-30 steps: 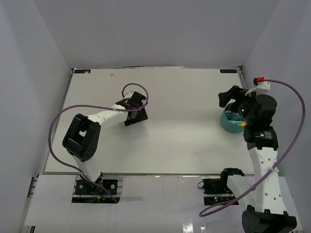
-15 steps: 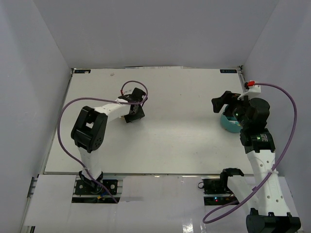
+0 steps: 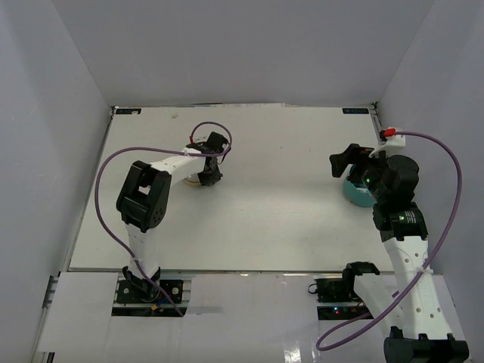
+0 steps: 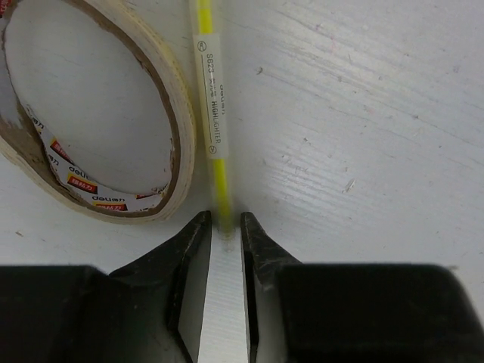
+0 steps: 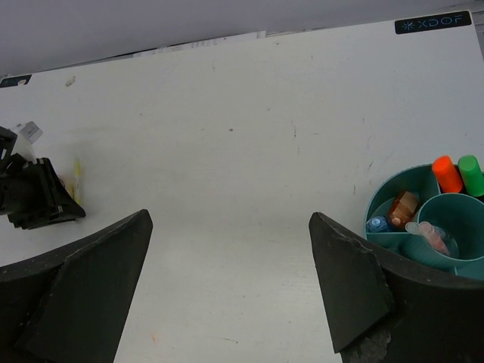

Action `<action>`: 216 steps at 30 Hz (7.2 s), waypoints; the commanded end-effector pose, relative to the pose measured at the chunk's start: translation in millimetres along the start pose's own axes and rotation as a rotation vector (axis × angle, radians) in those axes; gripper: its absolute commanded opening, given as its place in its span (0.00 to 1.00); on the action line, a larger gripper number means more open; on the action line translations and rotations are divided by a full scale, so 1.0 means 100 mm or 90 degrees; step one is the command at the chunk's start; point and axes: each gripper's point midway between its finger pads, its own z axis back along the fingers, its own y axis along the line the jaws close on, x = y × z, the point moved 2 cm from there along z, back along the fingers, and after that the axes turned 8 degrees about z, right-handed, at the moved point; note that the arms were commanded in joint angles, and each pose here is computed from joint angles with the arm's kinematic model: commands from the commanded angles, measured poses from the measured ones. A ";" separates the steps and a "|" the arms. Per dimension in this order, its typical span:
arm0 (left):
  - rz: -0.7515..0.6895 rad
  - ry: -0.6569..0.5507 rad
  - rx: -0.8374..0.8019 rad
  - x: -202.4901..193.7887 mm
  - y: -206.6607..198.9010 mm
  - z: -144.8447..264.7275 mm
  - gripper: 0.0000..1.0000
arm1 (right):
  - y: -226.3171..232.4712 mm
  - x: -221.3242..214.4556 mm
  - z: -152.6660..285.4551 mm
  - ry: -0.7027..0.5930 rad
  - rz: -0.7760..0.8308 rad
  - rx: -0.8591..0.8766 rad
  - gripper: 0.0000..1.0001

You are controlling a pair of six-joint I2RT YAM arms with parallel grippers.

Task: Sort the stationery into containers
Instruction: Pick up the pen from the center of the board, then place the pen in the storage box, then pick up the stationery from the center of the board.

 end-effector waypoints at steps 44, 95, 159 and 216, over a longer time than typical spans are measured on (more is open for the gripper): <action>-0.677 -0.336 -0.738 -0.81 -0.73 2.26 0.00 | 1.60 -0.14 -0.48 0.196 -0.054 0.406 1.00; -0.269 -0.244 -0.406 0.24 -0.33 1.44 0.98 | -1.12 0.65 0.01 0.039 0.110 -0.464 0.08; -0.178 -0.126 -0.114 1.21 0.70 0.12 0.72 | 0.07 0.07 -0.08 0.017 0.015 0.075 0.97; 0.058 -0.054 -0.552 0.23 -0.49 1.76 0.00 | 2.13 -0.27 -0.46 0.148 -0.031 0.382 1.00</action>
